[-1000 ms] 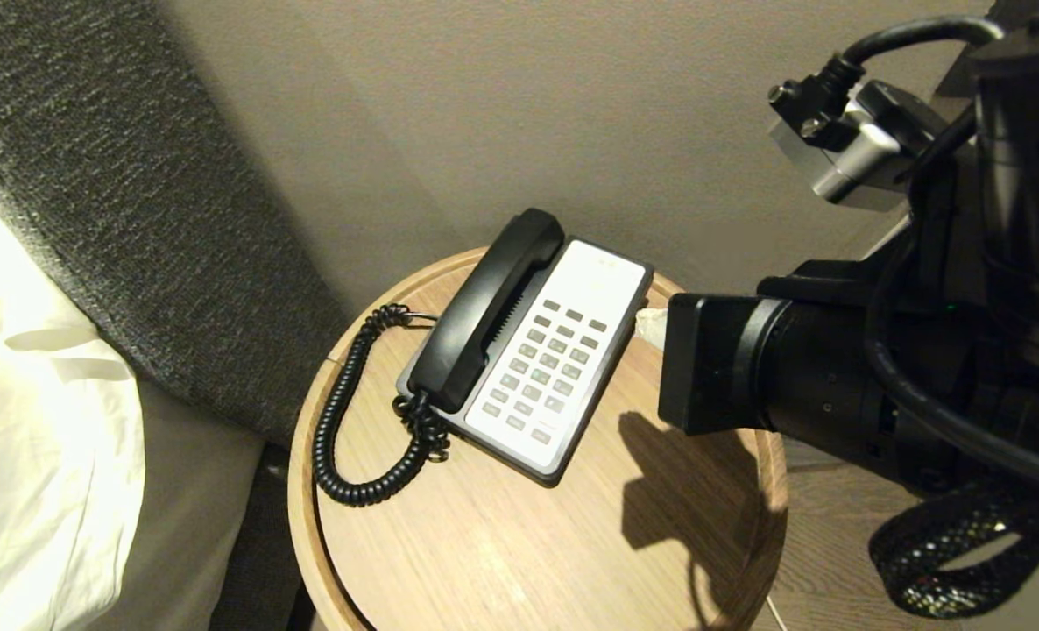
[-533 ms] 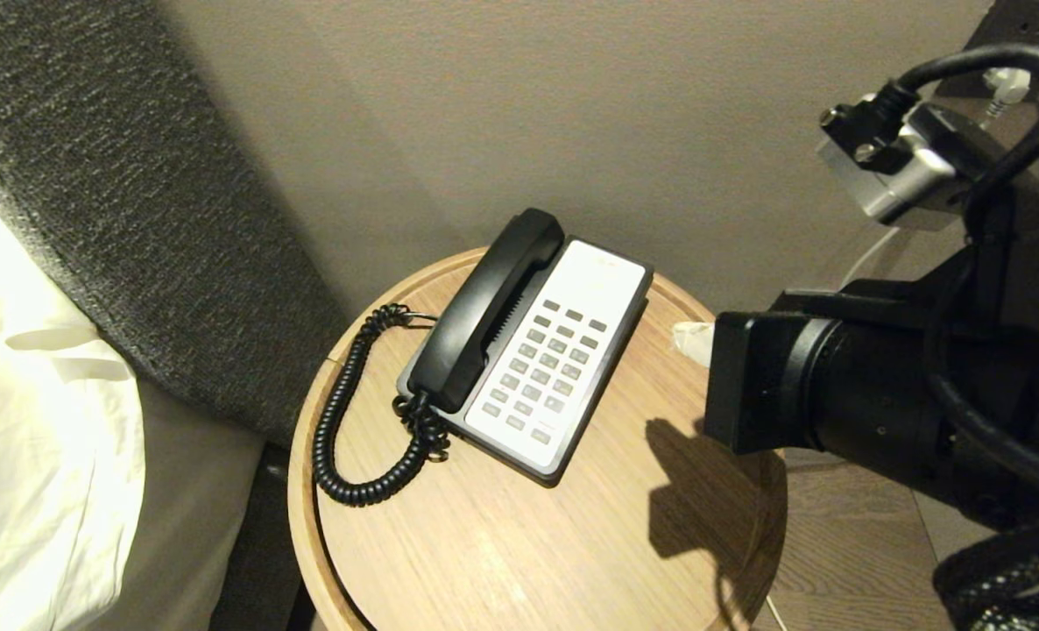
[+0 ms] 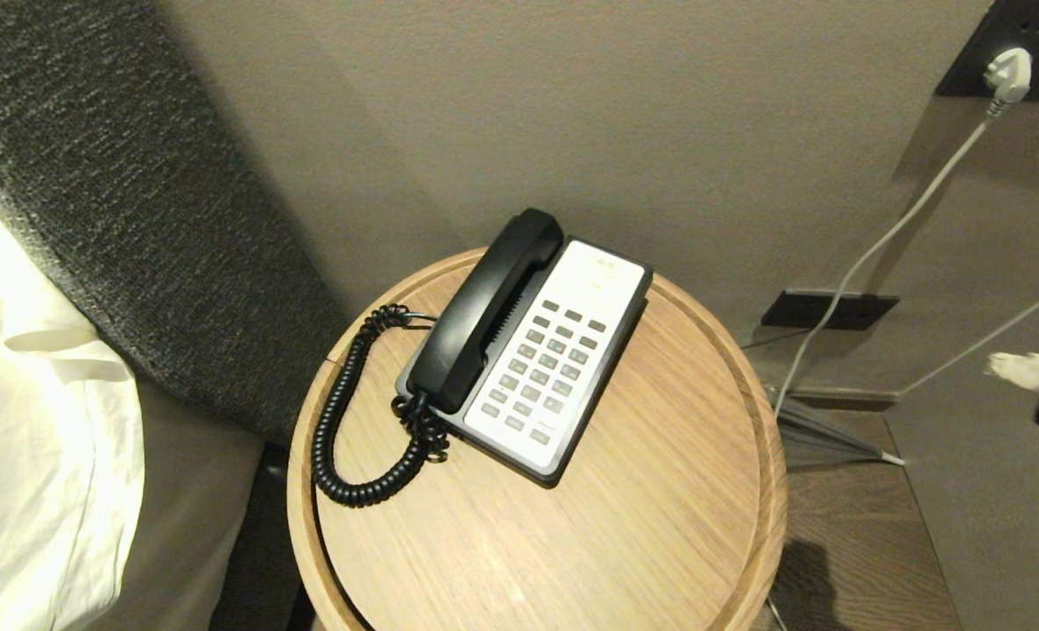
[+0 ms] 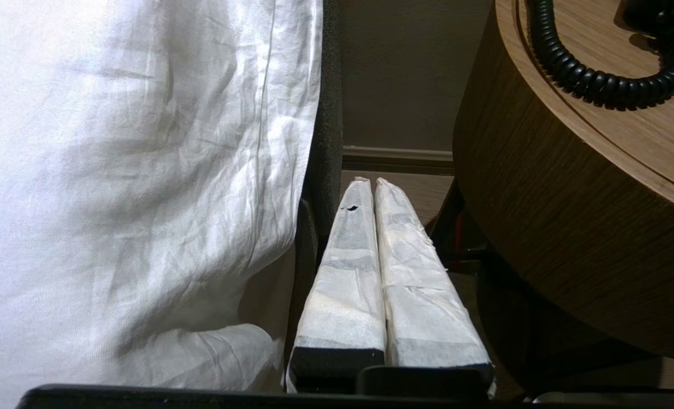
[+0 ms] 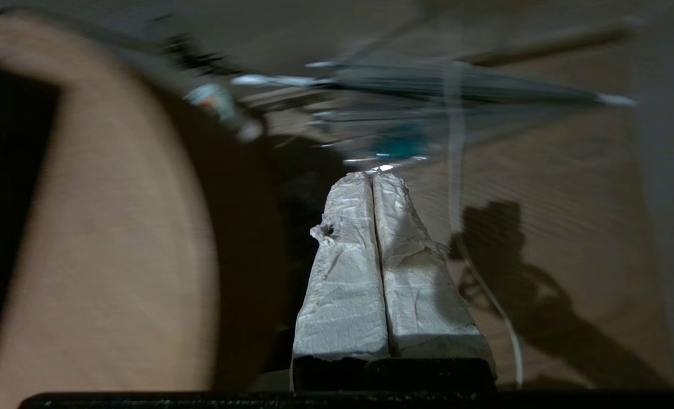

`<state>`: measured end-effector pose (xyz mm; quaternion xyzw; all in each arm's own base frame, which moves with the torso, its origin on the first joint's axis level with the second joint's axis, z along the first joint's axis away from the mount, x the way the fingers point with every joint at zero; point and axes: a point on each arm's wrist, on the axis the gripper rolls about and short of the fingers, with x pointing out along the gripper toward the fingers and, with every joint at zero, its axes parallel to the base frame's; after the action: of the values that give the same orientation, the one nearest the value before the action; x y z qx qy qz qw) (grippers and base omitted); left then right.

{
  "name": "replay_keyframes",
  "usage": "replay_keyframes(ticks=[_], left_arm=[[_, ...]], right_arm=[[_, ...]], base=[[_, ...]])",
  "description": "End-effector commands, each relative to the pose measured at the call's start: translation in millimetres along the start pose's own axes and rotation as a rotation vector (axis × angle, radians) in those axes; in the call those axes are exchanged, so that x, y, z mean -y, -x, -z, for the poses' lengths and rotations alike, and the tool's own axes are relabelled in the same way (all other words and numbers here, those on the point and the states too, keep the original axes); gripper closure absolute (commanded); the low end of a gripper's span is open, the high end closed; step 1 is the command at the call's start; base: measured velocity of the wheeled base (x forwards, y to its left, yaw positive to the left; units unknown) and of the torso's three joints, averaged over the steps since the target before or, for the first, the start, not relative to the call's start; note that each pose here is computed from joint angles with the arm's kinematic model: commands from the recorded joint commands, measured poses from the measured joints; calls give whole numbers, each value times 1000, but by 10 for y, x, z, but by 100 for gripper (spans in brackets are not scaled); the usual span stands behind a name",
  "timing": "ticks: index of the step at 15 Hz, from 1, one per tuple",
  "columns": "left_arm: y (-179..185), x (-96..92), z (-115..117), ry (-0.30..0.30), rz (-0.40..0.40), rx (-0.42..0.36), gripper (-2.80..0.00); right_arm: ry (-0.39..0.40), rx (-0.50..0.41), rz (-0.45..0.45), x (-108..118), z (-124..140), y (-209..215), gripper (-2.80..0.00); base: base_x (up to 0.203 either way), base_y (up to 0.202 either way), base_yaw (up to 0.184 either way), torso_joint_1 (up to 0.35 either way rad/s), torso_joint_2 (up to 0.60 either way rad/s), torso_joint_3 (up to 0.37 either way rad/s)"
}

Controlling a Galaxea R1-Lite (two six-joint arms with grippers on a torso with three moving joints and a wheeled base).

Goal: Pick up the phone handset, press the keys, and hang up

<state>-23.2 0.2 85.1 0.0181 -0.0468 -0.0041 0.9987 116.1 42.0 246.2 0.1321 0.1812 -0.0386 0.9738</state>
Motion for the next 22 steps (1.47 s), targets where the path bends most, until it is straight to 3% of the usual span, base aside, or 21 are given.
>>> replay_keyframes(ticks=[1, 3, 5, 8, 10, 12, 22], left_arm=[[-21, 4, 113, 0, 1, -38, 0], [-21, 4, 113, 0, 2, -38, 0], [-21, 4, 113, 0, 2, -38, 0], [-21, 4, 113, 0, 1, -38, 0], [-21, 4, 113, 0, 1, -38, 0], [-21, 4, 113, 0, 2, -38, 0], [-21, 4, 113, 0, 2, -38, 0]], right_arm=[[-83, 124, -30, 460, 230, 539, 0], [-63, 179, -30, 621, 531, 762, 0], [38, 208, -82, 713, 902, 872, 0], [141, 254, -113, 878, 1532, 795, 0], [198, 295, -72, 969, 1836, 678, 0], [268, 343, -63, 982, 1881, 636, 0], [260, 364, -68, 985, 1888, 649, 0]], base=[[0, 0, 0, 0, 0, 0], [0, 0, 0, 0, 0, 0], [0, 0, 0, 0, 0, 0], [0, 0, 0, 0, 0, 0], [0, 0, 0, 0, 0, 0], [0, 0, 0, 0, 0, 0], [0, 0, 0, 0, 0, 0]])
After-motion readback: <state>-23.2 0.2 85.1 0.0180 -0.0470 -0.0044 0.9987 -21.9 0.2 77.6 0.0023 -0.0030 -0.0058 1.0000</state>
